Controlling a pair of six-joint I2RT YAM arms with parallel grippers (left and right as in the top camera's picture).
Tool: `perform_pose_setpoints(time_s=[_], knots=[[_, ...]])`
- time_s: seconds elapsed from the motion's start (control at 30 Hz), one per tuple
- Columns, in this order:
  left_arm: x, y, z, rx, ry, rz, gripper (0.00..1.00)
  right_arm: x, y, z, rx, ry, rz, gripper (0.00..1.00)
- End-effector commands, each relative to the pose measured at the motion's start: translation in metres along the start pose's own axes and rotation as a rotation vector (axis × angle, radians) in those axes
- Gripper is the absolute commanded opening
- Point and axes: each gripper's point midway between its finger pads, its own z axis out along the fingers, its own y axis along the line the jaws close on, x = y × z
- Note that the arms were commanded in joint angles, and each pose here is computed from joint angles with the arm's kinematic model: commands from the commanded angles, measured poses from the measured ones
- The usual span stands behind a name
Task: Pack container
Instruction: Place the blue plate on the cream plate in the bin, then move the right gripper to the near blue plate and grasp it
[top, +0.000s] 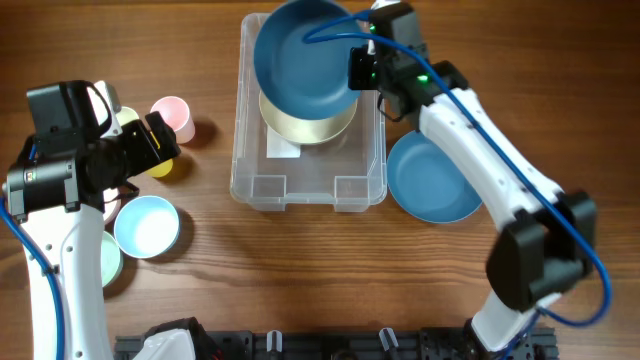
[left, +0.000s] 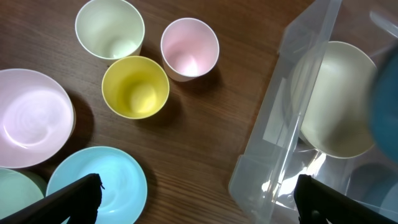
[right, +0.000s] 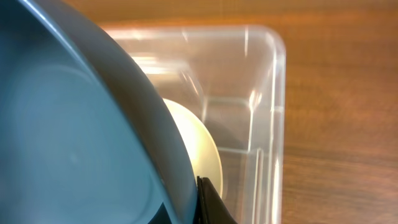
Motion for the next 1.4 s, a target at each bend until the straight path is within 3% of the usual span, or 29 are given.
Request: perform_pose_setpoints(time_s=[0.0,0.1,0.2,0.33,0.5,0.63,0.87,1.07,1.37], knots=[[-0.005,-0.001,-0.006,0.004,-0.021,0.015,1.0,0.002,0.001,0.019,-0.001,0.005,0.042,0.04],[-0.005,-0.001,-0.006,0.004,-0.021,0.014,1.0,0.002,0.003,0.021,-0.015,0.007,0.042,0.1],[-0.005,-0.001,-0.006,0.004,-0.021,0.015,1.0,-0.002,0.004,0.018,-0.015,0.005,0.031,0.39],[-0.005,-0.001,-0.006,0.004,-0.021,0.015,1.0,-0.032,-0.007,-0.017,0.043,-0.032,0.029,0.47],[-0.005,-0.001,-0.006,0.004,-0.021,0.014,1.0,-0.062,-0.077,-0.105,0.186,-0.108,0.324,0.64],[-0.005,-0.001,-0.006,0.004,-0.021,0.015,1.0,-0.039,-0.146,-0.174,0.281,-0.06,0.572,0.95],[-0.005,-0.001,-0.006,0.004,-0.021,0.015,1.0,0.053,-0.221,-0.232,0.484,0.211,0.804,1.0],[-0.005,-0.001,-0.006,0.004,-0.021,0.014,1.0,0.123,-0.216,-0.183,0.415,0.425,0.811,1.0],[-0.005,-0.001,-0.006,0.004,-0.021,0.014,1.0,0.197,-0.235,-0.106,0.404,0.402,0.815,1.0]])
